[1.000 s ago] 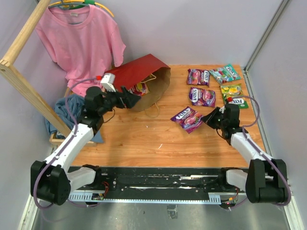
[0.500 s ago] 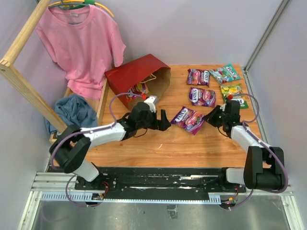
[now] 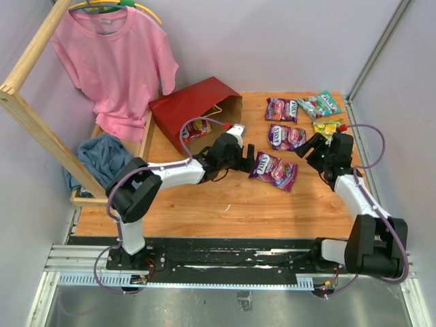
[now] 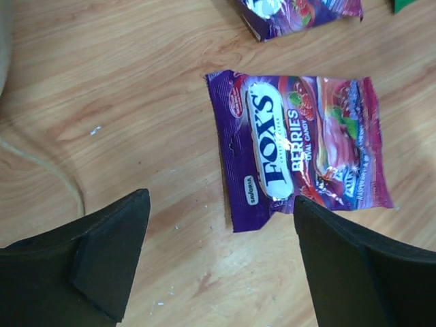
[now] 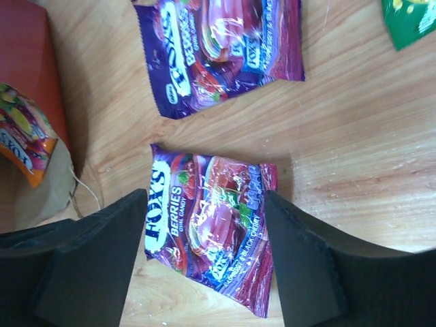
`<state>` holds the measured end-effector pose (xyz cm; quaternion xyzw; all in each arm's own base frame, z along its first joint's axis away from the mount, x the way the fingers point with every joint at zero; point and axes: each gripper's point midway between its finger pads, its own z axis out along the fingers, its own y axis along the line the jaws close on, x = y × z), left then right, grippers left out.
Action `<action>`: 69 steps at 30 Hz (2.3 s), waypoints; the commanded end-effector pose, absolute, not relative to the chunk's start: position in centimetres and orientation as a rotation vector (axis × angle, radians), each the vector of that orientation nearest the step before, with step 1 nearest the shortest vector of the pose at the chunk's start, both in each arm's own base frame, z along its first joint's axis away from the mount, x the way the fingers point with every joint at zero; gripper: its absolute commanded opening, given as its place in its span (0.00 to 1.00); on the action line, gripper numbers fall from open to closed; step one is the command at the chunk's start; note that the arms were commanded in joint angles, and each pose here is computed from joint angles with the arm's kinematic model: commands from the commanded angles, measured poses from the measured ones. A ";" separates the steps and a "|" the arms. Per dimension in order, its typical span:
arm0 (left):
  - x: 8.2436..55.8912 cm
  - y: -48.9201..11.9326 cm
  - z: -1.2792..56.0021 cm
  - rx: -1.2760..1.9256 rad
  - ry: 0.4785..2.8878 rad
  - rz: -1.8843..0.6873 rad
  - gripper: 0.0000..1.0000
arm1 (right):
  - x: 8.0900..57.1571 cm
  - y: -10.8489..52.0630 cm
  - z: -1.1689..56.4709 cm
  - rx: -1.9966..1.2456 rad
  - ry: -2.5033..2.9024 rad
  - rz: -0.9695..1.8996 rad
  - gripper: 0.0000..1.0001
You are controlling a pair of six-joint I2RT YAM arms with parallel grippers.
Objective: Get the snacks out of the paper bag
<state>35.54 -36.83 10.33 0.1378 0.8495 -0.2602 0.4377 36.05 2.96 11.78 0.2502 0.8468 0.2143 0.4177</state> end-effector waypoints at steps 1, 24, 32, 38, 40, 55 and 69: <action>35.3 -38.8 8.7 0.456 2.107 -0.615 0.86 | 34.6 4.0 12.9 0.557 2.099 0.512 0.66; 28.7 -45.8 3.7 0.617 2.174 -0.854 0.38 | 30.4 9.1 2.9 0.471 2.346 0.441 0.07; 28.6 -44.7 8.9 0.637 2.066 -0.843 0.55 | 30.7 7.7 9.3 0.367 2.165 0.290 0.33; 29.2 -40.0 16.2 0.524 1.971 -0.807 0.89 | 31.8 9.9 12.6 0.174 2.155 0.198 0.66; 29.4 -38.0 17.1 0.467 1.985 -0.862 0.91 | 32.2 10.7 12.3 0.103 2.205 0.144 0.65; 28.8 -25.9 14.2 0.148 2.051 -0.943 0.91 | 33.1 11.0 4.3 -0.043 2.482 -0.104 0.59; 28.7 -22.2 18.0 0.155 1.963 -0.787 0.91 | 30.0 2.8 0.5 0.399 2.612 -0.045 0.58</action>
